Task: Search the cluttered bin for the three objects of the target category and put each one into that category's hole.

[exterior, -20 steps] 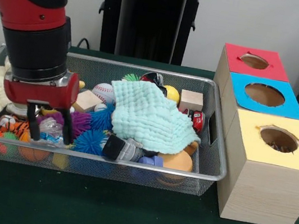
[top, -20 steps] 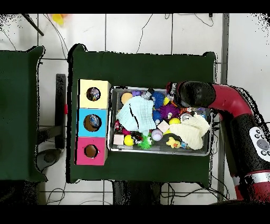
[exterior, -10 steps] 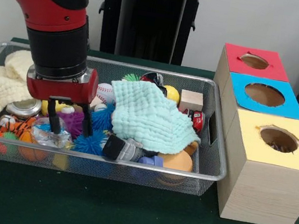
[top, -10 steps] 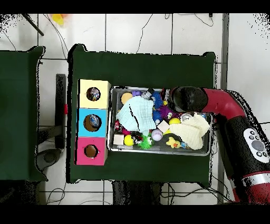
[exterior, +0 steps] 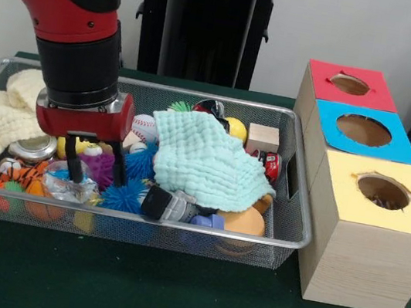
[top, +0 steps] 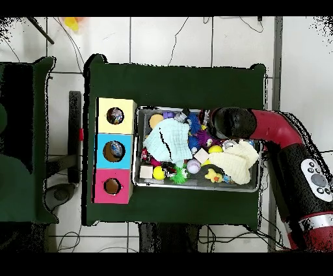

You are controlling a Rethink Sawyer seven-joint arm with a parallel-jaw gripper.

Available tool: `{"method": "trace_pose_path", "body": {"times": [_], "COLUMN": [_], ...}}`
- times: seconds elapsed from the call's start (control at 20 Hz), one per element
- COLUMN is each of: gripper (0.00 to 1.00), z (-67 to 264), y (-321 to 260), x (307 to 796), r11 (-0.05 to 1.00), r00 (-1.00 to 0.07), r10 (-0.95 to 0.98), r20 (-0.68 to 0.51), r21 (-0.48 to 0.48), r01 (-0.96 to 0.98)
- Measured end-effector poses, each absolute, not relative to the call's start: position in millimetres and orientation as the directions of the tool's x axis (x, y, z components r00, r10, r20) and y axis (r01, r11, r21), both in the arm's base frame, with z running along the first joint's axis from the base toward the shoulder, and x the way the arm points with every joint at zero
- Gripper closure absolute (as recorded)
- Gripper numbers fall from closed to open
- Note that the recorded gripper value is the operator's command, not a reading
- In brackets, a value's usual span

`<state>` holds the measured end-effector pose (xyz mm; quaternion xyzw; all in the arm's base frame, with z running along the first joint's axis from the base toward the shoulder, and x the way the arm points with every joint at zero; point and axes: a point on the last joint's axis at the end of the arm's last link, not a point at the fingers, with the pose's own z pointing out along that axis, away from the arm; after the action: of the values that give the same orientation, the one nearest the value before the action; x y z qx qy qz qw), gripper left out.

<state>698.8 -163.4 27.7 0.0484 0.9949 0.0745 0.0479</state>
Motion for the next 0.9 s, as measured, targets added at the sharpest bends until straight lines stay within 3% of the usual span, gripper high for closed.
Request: {"method": "trace_pose_path", "body": {"times": [0.9], "gripper": [0.0], "z": [35], "y": [-205], "x": [699], "r11": [0.977], "r00": [-0.98], "r10": [0.163], "r20": [-0.112], "r21": [0.155], "r01": [0.145]}}
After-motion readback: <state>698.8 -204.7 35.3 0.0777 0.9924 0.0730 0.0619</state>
